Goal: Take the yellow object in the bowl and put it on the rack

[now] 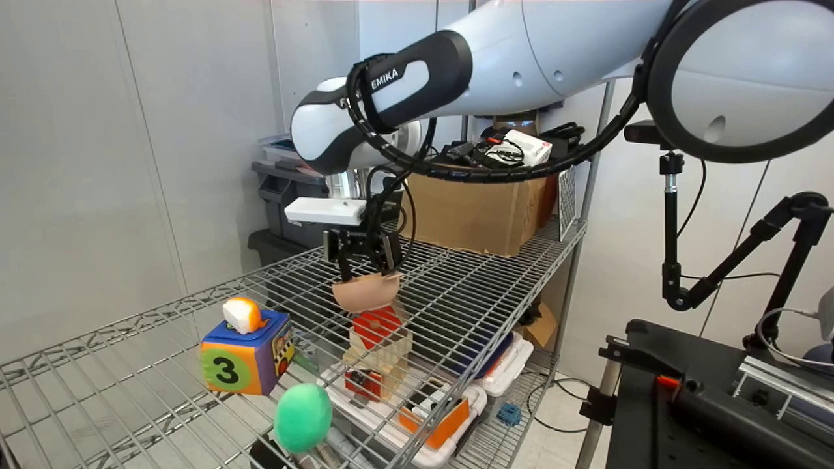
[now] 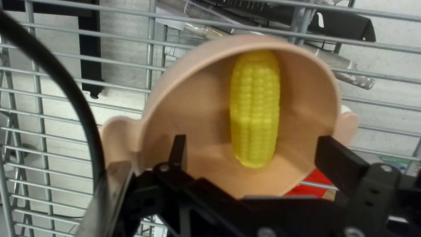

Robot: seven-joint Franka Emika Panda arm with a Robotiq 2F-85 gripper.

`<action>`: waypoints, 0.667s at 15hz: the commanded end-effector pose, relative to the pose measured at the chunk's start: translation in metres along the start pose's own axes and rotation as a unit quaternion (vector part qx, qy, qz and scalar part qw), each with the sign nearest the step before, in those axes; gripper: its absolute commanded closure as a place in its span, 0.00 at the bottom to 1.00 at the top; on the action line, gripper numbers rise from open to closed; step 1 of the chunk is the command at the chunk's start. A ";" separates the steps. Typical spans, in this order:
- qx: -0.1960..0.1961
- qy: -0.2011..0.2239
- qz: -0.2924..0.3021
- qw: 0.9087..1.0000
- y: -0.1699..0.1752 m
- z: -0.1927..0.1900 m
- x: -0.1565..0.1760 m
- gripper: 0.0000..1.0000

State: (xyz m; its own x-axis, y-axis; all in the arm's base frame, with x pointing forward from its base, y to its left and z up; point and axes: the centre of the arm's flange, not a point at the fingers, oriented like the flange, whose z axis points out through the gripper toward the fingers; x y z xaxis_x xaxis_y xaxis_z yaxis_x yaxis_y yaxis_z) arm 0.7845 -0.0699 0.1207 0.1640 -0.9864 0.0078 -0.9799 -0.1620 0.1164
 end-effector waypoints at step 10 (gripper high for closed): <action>-0.016 -0.013 -0.058 0.998 -0.002 -0.014 -0.016 0.77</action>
State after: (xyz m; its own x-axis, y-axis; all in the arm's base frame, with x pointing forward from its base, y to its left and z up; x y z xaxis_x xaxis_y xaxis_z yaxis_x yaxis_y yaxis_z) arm 0.7848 -0.0515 0.1252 0.2504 -0.9681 -0.0086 -0.9596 -0.2494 0.1304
